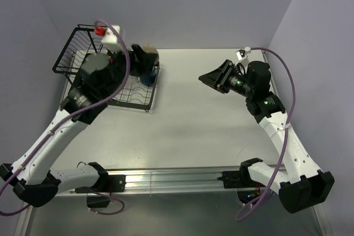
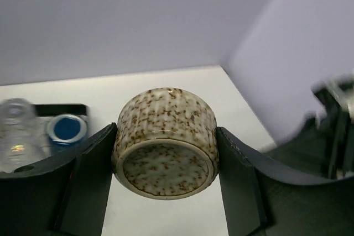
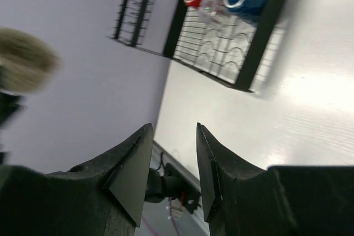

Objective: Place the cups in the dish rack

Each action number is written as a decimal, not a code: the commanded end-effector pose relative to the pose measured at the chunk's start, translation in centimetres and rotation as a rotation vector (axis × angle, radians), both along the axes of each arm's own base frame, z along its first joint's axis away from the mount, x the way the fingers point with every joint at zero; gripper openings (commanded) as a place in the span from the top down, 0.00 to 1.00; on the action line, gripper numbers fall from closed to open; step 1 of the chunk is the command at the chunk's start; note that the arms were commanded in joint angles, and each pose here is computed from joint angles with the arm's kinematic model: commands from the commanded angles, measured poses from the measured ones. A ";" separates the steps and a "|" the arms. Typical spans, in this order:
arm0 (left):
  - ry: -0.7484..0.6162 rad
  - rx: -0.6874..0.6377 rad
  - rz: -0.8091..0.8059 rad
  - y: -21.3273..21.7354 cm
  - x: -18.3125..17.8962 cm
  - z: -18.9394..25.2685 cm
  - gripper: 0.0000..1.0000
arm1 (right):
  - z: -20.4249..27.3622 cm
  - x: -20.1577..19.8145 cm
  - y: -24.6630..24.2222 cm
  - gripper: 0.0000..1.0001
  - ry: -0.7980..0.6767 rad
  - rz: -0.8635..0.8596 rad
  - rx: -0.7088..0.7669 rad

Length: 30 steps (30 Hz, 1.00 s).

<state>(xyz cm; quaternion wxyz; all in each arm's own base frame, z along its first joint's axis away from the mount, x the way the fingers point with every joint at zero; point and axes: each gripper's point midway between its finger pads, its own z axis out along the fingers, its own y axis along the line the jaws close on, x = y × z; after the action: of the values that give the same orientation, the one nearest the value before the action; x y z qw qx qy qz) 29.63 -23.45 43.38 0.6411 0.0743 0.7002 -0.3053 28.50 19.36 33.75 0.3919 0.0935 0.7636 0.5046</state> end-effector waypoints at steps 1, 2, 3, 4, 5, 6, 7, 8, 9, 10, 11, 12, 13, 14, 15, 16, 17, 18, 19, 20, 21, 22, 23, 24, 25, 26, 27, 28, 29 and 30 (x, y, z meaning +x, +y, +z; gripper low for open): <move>0.075 0.000 0.405 7.0 3.9 2.2 1.00 | -0.9 1.2 -1.5 0.55 -0.017 -0.079 -0.099; 0.100 0.010 0.434 7.7 4.8 2.0 1.00 | -1.0 1.3 -1.6 0.55 -0.020 -0.079 -0.113; 0.094 -0.019 0.494 9.9 5.7 3.8 1.00 | -1.5 1.6 -1.6 0.55 -0.005 -0.083 -0.125; 0.154 0.014 0.522 10.3 7.1 2.1 1.00 | -1.6 1.6 -1.6 0.55 -0.004 -0.081 -0.131; 0.168 0.015 0.548 11.1 7.9 2.0 1.00 | -1.9 1.8 -1.6 0.55 0.000 -0.077 -0.140; 0.161 -0.002 0.598 12.9 8.7 3.0 1.00 | -2.1 1.9 -1.7 0.55 0.005 -0.079 -0.148; 0.197 0.019 0.622 13.4 9.9 1.7 1.00 | -2.1 1.9 -1.6 0.55 0.006 -0.076 -0.153; 0.213 0.020 0.634 13.9 10.7 1.4 1.00 | -2.6 2.1 -1.7 0.55 0.017 -0.075 -0.168; 0.213 0.006 0.675 15.7 11.4 1.9 1.00 | -2.5 2.2 -1.6 0.55 0.015 -0.070 -0.173; 0.246 0.015 0.690 16.2 12.6 0.7 1.00 | -2.6 2.2 -1.6 0.55 0.017 -0.066 -0.180; 0.266 0.019 0.698 16.7 13.0 0.2 1.00 | -2.9 2.3 -1.6 0.55 0.023 -0.060 -0.192; 0.271 0.014 0.730 18.1 13.5 0.1 1.00 | -3.2 2.4 -1.6 0.55 0.026 -0.060 -0.198; 0.283 0.020 0.744 18.6 14.2 -0.6 1.00 | -3.2 2.5 -1.7 0.55 0.024 -0.062 -0.203; 0.292 0.020 0.757 19.1 14.5 -0.9 1.00 | -3.5 2.6 -1.7 0.55 0.025 -0.062 -0.208; 0.296 0.015 0.776 20.2 14.8 -1.1 1.00 | -3.8 2.6 -1.7 0.55 0.030 -0.061 -0.211; 0.299 0.013 0.777 20.5 15.1 -1.3 1.00 | -4.0 2.7 -1.7 0.55 0.031 -0.060 -0.214; 0.299 0.009 0.777 20.8 15.3 -1.4 1.00 | -4.2 2.7 -1.6 0.55 0.034 -0.057 -0.213; 0.299 0.005 0.779 21.2 15.5 -1.5 1.00 | -4.7 2.7 -1.5 0.55 0.039 -0.051 -0.217; 0.301 0.010 0.786 21.6 15.7 -1.7 1.00 | -4.9 2.7 -1.5 0.55 0.041 -0.051 -0.217; 0.308 0.014 0.793 21.9 15.8 -1.9 1.00 | -5.1 2.7 -1.5 0.55 0.045 -0.051 -0.217; 0.313 0.016 0.811 22.8 15.9 -2.0 1.00 | -5.5 2.7 -1.5 0.55 0.048 -0.049 -0.217; 0.318 0.018 0.816 23.1 16.0 -2.2 1.00 | -5.7 2.7 -1.5 0.55 0.052 -0.049 -0.216; 0.322 0.017 0.821 23.5 16.0 -2.3 1.00 | -5.9 2.7 -1.4 0.55 0.054 -0.044 -0.217; 0.327 0.015 0.842 24.6 16.1 -2.6 1.00 | -6.0 2.7 -1.4 0.55 0.054 -0.041 -0.217; 0.334 0.011 0.842 25.0 16.3 -2.8 1.00 | -6.2 2.7 -1.4 0.55 0.056 -0.040 -0.219; 0.343 0.011 0.846 25.4 16.4 -3.1 1.00 | -6.4 2.7 -1.3 0.55 0.060 -0.037 -0.220; 0.351 0.009 0.862 26.3 16.5 -3.5 1.00 | -6.5 2.6 -1.4 0.55 0.061 -0.036 -0.221; 0.365 0.011 0.860 26.6 16.8 -4.0 1.00 | -6.5 2.7 -1.4 0.55 0.060 -0.037 -0.224; 0.375 0.013 0.851 26.5 17.1 -4.4 1.00 | -6.5 2.7 -1.4 0.55 0.058 -0.036 -0.227; 0.382 0.010 0.875 27.8 17.1 -4.6 1.00 | -6.6 2.7 -1.4 0.55 0.062 -0.035 -0.229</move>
<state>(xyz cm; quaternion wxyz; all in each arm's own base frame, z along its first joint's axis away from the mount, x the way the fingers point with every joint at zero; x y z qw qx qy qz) 46.10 3.20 36.98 0.5488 -0.2737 0.7899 0.0050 30.70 17.99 26.86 0.3695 0.0911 0.8311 0.4054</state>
